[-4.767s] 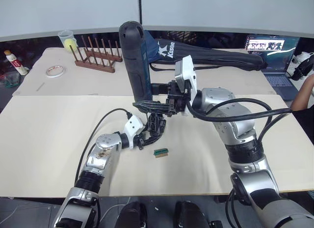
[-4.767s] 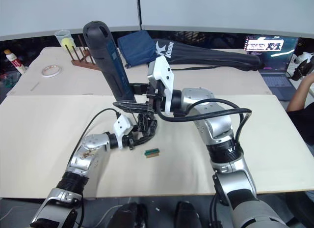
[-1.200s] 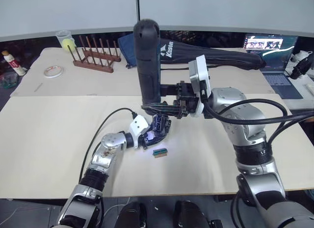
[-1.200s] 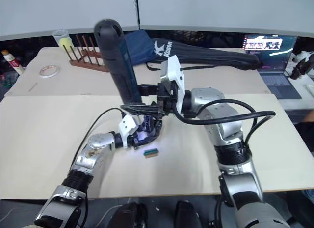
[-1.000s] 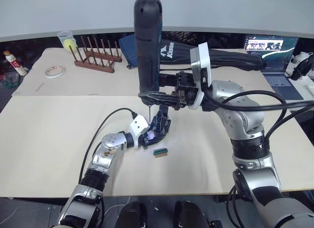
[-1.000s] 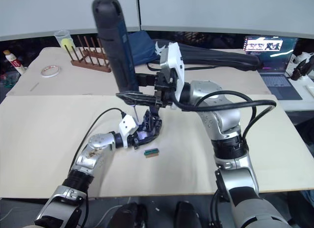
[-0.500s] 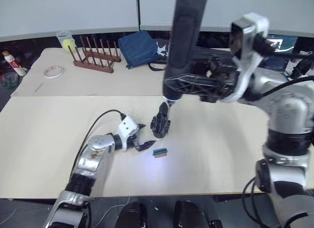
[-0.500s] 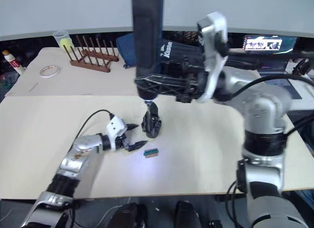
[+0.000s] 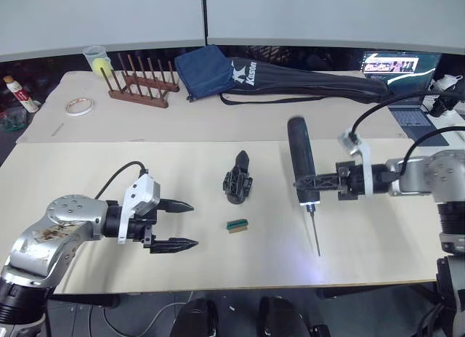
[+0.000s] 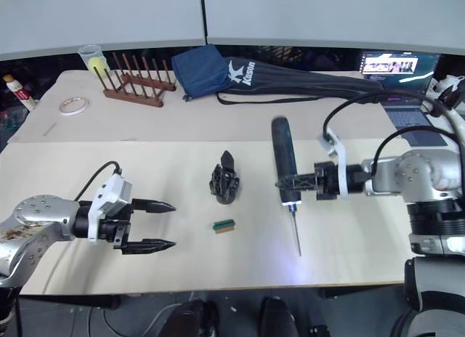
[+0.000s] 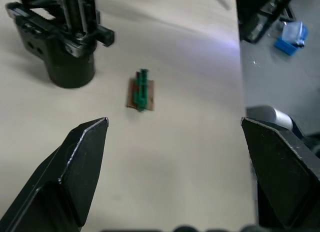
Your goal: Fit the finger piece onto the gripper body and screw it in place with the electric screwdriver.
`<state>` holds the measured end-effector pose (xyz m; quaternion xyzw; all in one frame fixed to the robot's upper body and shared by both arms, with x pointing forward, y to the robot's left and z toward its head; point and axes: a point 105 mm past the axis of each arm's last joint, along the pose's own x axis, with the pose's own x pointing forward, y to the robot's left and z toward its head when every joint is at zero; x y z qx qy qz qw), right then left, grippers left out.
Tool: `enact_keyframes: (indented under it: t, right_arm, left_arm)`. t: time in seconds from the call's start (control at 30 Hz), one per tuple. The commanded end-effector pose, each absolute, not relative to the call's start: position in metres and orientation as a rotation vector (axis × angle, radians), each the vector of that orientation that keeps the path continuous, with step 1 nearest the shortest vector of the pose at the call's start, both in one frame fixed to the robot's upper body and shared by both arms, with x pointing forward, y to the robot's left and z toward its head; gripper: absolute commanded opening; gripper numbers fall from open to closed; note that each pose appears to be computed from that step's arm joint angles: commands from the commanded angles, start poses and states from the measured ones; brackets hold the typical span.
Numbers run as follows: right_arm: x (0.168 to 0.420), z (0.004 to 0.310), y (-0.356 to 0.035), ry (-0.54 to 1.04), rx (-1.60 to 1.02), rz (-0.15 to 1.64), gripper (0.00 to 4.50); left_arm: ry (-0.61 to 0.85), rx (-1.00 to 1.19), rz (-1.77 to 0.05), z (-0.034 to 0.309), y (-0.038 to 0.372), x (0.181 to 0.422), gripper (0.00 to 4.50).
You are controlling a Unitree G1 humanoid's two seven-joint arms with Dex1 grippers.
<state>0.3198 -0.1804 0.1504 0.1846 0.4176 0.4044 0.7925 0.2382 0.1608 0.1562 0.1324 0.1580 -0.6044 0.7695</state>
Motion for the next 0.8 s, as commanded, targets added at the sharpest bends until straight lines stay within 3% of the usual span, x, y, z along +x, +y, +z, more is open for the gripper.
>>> enact_keyframes:
  t: [0.03,0.2,0.23,0.3,0.43,0.57,0.8]
  right_arm:
    - [0.327,0.147,-0.187,0.898,0.338,0.861,1.93]
    - [0.332,0.126,-0.207,0.912,0.189,0.828,1.93]
    - [0.333,0.125,-0.213,0.896,0.141,0.834,2.93]
    - [0.334,0.124,-0.236,0.819,-0.076,0.841,3.13]
    - [0.334,0.175,-0.270,0.462,-0.332,0.922,4.44]
    - [0.307,0.203,-0.297,0.341,-0.411,0.996,4.44]
    - [0.281,0.181,-0.331,0.451,-0.532,0.982,4.44]
  left_arm:
    - [0.299,0.310,-1.293,0.168,0.161,0.237,4.50]
    - [0.297,0.367,-1.169,0.160,0.174,0.248,4.50]
    - [0.303,0.355,-1.172,0.161,0.174,0.245,4.50]
    - [0.326,0.310,-1.170,0.162,0.179,0.240,4.50]
    - [0.419,0.215,-1.106,0.167,0.210,0.229,4.50]
    - [0.439,0.250,-1.014,0.172,0.241,0.227,4.50]
    - [0.349,0.315,-0.944,0.182,0.255,0.243,4.50]
